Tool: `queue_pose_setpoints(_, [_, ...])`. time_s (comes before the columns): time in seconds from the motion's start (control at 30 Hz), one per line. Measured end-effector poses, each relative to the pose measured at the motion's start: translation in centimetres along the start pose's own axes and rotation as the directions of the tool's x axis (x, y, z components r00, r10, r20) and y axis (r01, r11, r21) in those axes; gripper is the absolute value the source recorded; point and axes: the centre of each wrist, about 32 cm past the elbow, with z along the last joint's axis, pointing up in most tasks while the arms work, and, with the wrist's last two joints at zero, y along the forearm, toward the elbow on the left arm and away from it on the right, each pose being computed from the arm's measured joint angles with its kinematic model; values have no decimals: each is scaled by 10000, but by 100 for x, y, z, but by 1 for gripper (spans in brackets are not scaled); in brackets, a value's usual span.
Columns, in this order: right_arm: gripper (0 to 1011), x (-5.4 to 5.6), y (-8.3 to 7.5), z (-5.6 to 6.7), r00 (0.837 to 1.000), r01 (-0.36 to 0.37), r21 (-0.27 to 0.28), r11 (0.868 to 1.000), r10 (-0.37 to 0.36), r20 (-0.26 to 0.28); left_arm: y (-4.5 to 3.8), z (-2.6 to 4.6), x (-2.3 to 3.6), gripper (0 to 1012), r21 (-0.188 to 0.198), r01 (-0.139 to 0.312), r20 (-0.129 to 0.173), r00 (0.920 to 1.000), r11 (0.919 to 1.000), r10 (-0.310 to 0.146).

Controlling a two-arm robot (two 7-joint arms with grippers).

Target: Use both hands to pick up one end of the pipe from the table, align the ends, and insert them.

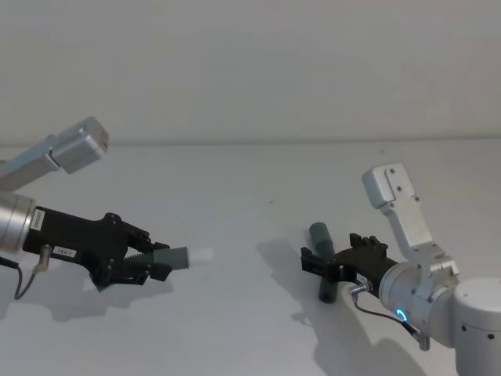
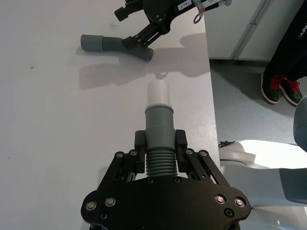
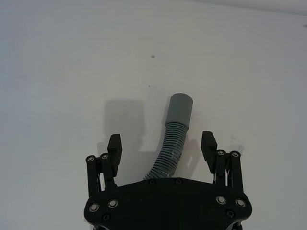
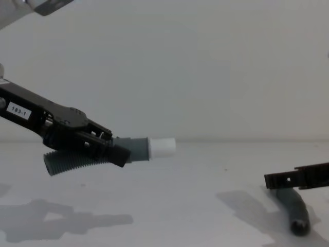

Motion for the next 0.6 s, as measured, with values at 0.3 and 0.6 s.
queue_pose_setpoints(0.3, [1002,38,90,0,9999,-55,-187,9998,54,-88,0,0,0,323,-1,0,-1,10000,10000,0])
queue_pose_setpoints(0.6, [1002,59,184,2,9998,-81,-326,9994,76,-176,0,0,0,323,-1,0,1,10000,10000,0])
